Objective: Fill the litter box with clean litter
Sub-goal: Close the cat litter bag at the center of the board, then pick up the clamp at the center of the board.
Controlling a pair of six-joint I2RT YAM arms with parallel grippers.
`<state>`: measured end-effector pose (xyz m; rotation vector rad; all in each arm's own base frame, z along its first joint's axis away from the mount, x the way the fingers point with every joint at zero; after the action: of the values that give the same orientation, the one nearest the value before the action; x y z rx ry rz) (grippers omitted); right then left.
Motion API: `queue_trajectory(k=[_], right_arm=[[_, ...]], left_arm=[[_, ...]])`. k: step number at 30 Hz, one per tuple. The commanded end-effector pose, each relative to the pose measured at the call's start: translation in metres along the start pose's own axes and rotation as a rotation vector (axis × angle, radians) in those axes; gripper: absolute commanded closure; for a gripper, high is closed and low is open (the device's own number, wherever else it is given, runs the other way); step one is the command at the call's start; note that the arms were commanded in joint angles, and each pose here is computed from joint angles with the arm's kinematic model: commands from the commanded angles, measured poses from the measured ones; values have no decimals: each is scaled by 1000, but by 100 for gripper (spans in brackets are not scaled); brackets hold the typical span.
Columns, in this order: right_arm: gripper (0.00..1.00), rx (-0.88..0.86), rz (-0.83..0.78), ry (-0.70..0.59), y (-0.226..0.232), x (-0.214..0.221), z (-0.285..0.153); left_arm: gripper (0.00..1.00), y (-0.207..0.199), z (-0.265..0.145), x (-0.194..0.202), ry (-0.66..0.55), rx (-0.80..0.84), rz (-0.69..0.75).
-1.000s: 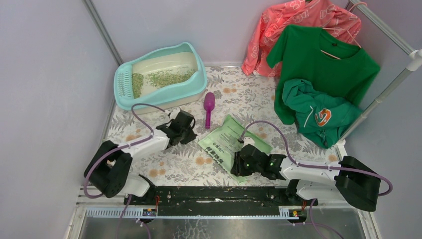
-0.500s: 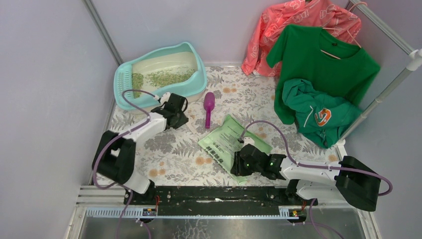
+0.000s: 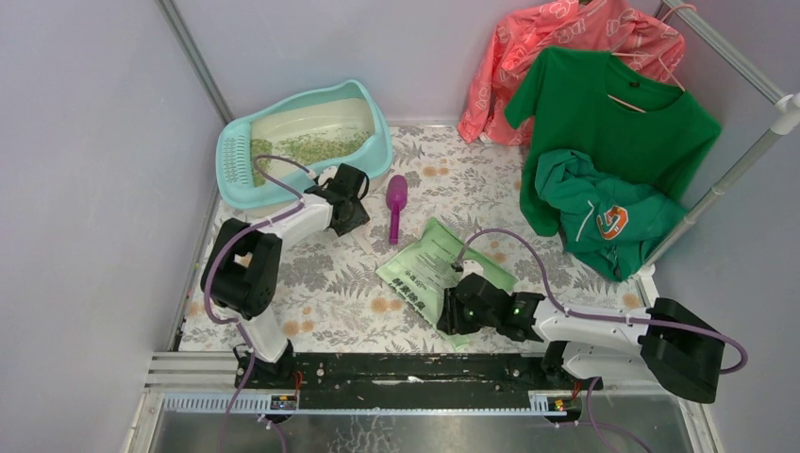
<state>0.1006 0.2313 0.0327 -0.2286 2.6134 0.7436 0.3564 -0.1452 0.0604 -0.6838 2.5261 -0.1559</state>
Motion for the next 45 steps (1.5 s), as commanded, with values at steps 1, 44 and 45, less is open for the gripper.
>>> queue_trajectory(k=[1, 44, 45], right_arm=[[57, 95, -61, 47, -16, 6, -12], [45, -239, -357, 4, 111, -263, 148], [45, -252, -354, 8, 113, -262, 150]], left_arm=[[50, -7, -11, -8, -10, 27, -14], [49, 68, -48, -28, -39, 145, -183], [49, 69, -47, -28, -40, 145, -185]])
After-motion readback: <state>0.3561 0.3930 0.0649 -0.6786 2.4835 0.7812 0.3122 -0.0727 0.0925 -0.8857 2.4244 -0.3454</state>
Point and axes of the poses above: each gripper's point midway between its finger pads, its own z axis out along the fingers, its own y axis along the line the jaws close on, x = y × z, the point moved 2 cm from there along -z, back along the fingers, and after that the axes turned 1 degree about z, right-handed, at the moved point
